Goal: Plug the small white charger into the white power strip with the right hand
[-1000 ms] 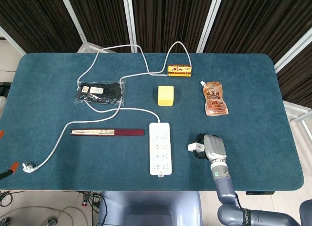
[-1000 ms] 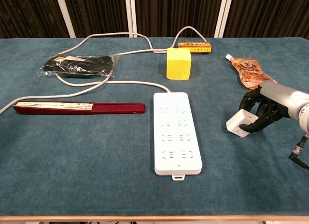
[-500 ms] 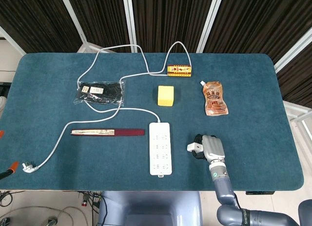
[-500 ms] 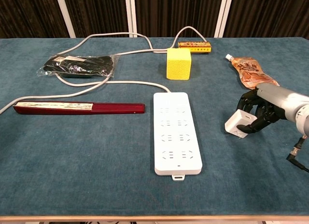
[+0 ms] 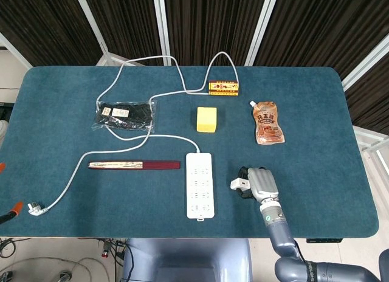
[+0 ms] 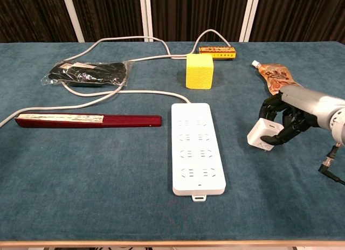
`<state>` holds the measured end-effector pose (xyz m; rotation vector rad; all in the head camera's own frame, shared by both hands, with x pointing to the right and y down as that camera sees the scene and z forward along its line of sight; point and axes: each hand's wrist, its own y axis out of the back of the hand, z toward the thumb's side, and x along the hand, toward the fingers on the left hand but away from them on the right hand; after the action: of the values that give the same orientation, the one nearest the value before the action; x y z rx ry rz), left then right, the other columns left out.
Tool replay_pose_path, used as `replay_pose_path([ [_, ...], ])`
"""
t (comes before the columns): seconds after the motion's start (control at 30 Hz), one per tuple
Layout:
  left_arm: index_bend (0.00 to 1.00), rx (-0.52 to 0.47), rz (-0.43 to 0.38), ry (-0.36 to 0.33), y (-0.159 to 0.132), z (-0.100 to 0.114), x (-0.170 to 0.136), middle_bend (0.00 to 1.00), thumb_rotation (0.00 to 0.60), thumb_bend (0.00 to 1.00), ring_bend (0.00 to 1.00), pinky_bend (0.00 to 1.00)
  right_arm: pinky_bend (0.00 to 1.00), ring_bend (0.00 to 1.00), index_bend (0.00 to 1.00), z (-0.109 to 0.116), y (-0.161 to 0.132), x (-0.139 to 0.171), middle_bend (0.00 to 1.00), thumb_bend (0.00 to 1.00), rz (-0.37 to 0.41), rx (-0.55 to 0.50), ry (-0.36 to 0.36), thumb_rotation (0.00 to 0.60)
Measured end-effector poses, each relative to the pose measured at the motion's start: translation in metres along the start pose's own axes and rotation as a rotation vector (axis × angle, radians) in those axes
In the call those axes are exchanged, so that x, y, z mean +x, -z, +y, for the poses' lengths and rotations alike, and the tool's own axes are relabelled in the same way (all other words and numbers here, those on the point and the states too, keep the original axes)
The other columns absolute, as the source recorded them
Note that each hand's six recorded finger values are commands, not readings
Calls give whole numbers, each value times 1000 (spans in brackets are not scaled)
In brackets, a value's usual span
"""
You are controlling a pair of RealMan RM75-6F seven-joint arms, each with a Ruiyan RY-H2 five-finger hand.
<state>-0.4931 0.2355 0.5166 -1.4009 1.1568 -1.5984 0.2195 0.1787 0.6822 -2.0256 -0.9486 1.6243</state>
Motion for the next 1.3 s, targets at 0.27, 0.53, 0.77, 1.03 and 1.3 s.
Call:
replay_pose_path([
  [0.27,148,1,2,-1,0,0,0,13,600,171,0,0,766,813,827,9,-12,-5,690,677,46,48,-29,600],
  [0.53,151,3,3,-2,0,0,0,14,600,170,0,0,833,870,832,17,-28,-8,710,744,73,92,-34,600],
  [0.77,153,4,3,-2,0,0,0,13,600,171,0,0,891,895,832,27,-54,-13,721,752,97,131,-32,600],
  [1.03,154,6,3,-1,0,0,0,13,600,171,0,0,897,898,832,37,-88,-22,724,752,131,180,-29,600],
  [1.3,155,8,4,-2,0,0,0,13,600,170,0,0,897,898,852,41,-112,-31,729,752,174,165,-41,600],
])
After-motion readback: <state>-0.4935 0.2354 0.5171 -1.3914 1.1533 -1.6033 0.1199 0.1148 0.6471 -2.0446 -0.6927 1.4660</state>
